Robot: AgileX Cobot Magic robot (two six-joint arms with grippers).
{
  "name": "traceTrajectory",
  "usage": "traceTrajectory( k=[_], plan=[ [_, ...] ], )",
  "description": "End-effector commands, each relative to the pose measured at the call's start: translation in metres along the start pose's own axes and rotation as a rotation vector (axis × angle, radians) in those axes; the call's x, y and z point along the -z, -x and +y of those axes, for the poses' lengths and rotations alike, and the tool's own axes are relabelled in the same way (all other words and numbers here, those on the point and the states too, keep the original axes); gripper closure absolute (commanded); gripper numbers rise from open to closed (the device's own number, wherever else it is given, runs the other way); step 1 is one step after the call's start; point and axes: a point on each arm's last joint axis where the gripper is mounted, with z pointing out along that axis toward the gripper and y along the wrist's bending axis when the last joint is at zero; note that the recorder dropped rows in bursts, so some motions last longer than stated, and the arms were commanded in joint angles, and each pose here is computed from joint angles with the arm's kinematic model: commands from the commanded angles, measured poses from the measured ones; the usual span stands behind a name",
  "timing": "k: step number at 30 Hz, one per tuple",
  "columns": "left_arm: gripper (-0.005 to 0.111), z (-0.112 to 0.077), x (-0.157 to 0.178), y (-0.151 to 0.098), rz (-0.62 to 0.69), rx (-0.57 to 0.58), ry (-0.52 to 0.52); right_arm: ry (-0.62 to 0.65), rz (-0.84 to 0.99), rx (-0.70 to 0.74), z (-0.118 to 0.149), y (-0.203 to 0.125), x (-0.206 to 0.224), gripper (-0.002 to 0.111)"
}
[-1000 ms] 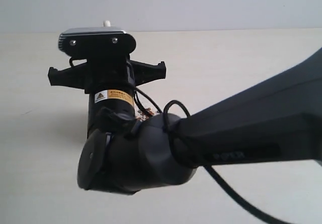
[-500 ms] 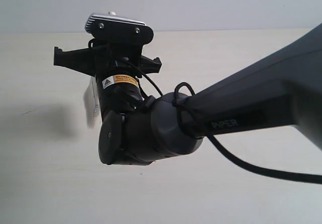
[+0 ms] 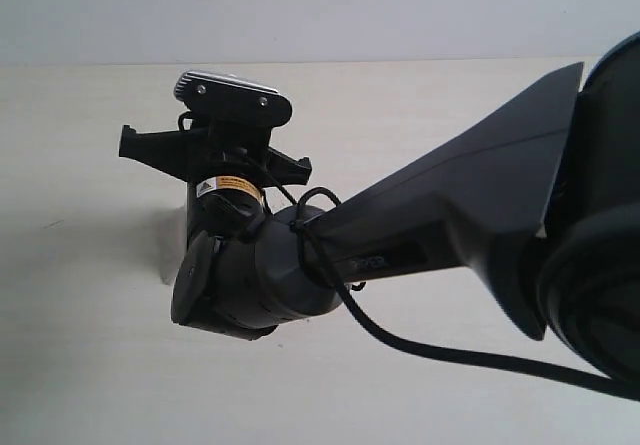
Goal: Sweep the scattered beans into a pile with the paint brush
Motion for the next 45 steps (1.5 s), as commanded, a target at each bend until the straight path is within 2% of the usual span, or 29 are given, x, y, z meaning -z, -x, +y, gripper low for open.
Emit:
traceTrajectory(
  k=[1, 8, 13, 19, 23, 31, 33, 36, 39, 41, 45],
  plan=[
    [0.107, 0.0, 0.001, 0.0, -0.005, 0.003, 0.003, -0.1, -0.001, 0.096, -0.009, 0.003, -0.001, 0.108],
    [0.107, 0.0, 0.001, 0.0, -0.005, 0.003, 0.003, -0.178, 0.004, 0.175, -0.014, 0.008, 0.001, 0.108],
    [0.107, 0.0, 0.001, 0.0, -0.005, 0.003, 0.003, -0.31, 0.006, 0.268, -0.025, 0.011, 0.004, 0.108],
    [0.107, 0.0, 0.001, 0.0, -0.005, 0.003, 0.003, -0.34, 0.011, 0.291, -0.027, 0.012, 0.005, 0.108],
    [0.107, 0.0, 0.001, 0.0, -0.005, 0.003, 0.003, -0.288, -0.022, 0.308, -0.022, 0.016, 0.004, 0.108],
    [0.107, 0.0, 0.001, 0.0, -0.005, 0.003, 0.003, -0.131, -0.099, 0.233, 0.006, 0.069, 0.013, 0.108],
    [0.107, 0.0, 0.001, 0.0, -0.005, 0.003, 0.003, -0.052, -0.071, 0.283, 0.015, 0.08, 0.017, 0.108],
    [0.107, 0.0, 0.001, 0.0, -0.005, 0.003, 0.003, 0.013, -0.059, 0.463, 0.023, 0.095, 0.021, 0.108],
    [0.107, 0.0, 0.001, 0.0, -0.005, 0.003, 0.003, 0.014, -0.047, 0.563, 0.007, 0.107, 0.021, 0.108],
    [0.107, 0.0, 0.001, 0.0, -0.005, 0.003, 0.003, 0.026, -0.044, 0.622, -0.016, 0.114, 0.02, 0.108],
    [0.107, 0.0, 0.001, 0.0, -0.005, 0.003, 0.003, 0.081, -0.091, 0.636, -0.046, 0.12, 0.026, 0.108]
  ],
)
